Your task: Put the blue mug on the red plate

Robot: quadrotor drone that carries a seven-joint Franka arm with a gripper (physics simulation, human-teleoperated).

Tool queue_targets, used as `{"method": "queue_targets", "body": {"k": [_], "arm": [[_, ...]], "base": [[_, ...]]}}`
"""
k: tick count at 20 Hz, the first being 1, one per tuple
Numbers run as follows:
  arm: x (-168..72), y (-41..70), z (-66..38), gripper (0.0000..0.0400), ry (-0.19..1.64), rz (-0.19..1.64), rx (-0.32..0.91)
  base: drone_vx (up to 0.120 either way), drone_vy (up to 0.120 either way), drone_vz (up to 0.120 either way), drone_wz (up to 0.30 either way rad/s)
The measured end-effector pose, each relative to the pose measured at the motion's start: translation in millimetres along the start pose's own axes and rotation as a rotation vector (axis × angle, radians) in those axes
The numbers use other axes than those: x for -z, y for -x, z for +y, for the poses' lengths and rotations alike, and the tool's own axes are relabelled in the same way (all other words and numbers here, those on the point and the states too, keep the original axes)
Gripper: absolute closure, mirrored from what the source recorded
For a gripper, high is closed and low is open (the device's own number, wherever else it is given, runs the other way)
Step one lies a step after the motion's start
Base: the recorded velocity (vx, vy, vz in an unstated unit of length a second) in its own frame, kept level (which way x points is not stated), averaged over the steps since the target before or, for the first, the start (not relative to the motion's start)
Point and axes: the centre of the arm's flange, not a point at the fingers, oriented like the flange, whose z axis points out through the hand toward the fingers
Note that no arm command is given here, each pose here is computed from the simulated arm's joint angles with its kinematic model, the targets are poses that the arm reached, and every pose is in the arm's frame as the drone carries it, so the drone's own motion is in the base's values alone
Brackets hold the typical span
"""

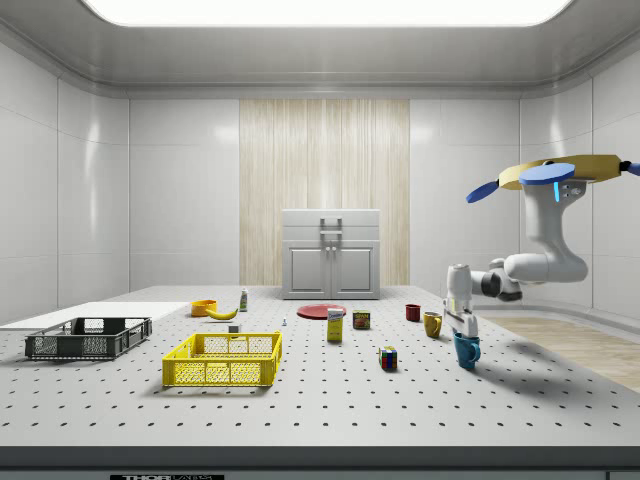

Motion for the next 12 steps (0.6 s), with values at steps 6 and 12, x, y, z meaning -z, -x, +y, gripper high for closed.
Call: {"method": "queue_targets", "body": {"k": [6, 12], "arm": [[-0.4, 0.0, 0.0, 0.0284, 0.0, 0.0, 0.0], [10.7, 0.0, 0.1, 0.0296, 0.0, 0.0, 0.0]], "base": [[0.0, 0.0, 0.0, 0.0], [0.0, 0.0, 0.04, 0.0]]}}
